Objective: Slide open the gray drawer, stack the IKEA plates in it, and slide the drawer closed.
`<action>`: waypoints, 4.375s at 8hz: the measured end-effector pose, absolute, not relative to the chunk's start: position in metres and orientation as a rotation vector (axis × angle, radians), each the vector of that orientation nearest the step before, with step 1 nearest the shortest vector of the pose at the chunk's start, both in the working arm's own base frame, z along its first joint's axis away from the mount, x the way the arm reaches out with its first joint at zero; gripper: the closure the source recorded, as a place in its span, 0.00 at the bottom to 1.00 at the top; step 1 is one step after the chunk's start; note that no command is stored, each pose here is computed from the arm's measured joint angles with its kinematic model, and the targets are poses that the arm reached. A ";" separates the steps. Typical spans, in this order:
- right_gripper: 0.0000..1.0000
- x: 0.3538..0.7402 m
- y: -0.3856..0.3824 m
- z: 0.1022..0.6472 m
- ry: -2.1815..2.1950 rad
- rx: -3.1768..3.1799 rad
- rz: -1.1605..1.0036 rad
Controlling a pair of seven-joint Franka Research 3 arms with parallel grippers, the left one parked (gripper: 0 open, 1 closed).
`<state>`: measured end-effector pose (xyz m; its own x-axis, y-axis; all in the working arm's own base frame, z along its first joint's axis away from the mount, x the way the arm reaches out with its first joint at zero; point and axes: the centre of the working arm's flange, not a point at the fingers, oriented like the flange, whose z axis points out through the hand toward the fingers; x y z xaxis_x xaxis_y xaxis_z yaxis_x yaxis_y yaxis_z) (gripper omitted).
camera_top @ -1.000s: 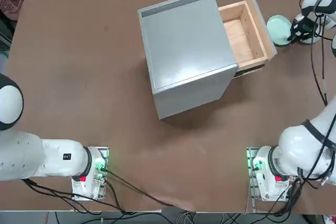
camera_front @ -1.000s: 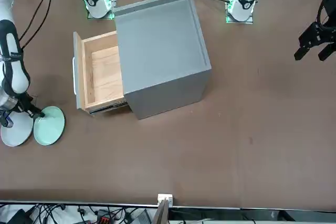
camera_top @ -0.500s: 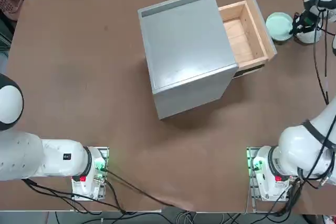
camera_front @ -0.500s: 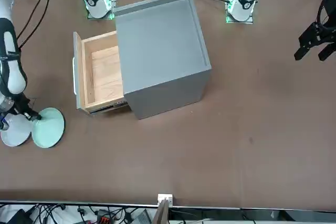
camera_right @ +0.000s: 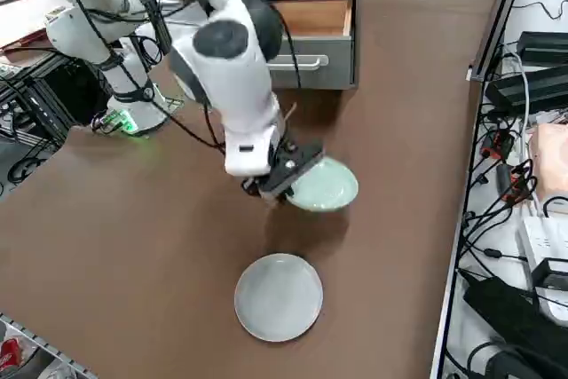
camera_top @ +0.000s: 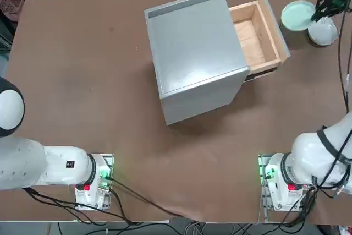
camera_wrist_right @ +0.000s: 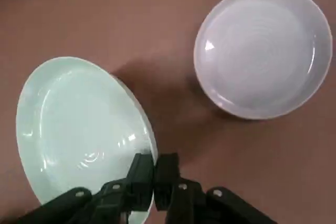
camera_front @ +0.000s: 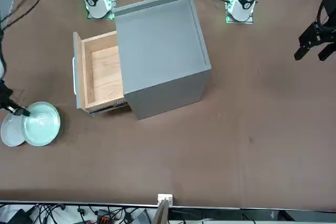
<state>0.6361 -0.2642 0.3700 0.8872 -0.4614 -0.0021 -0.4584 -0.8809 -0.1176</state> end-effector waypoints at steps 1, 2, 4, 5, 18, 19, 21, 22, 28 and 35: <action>1.00 0.638 -0.258 0.409 0.675 -2.920 -0.018; 1.00 0.637 -0.255 0.447 0.613 -2.863 -0.018; 1.00 0.619 -0.263 0.506 0.453 -2.741 -0.048; 1.00 0.608 -0.258 0.530 0.397 -2.717 -0.041; 1.00 0.553 0.043 0.496 -0.235 -2.812 0.234; 1.00 0.552 0.056 0.494 -0.255 -2.820 0.242; 0.99 0.548 0.086 0.490 -0.275 -2.847 0.271; 0.98 0.547 0.097 0.486 -0.279 -2.852 0.281; 0.27 0.555 0.123 0.491 -0.282 -2.882 0.225; 0.00 0.590 -0.040 0.522 -0.039 -3.195 0.084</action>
<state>0.5902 -0.0399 0.5222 0.9983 0.0231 -0.0530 0.0259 -0.9982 0.0544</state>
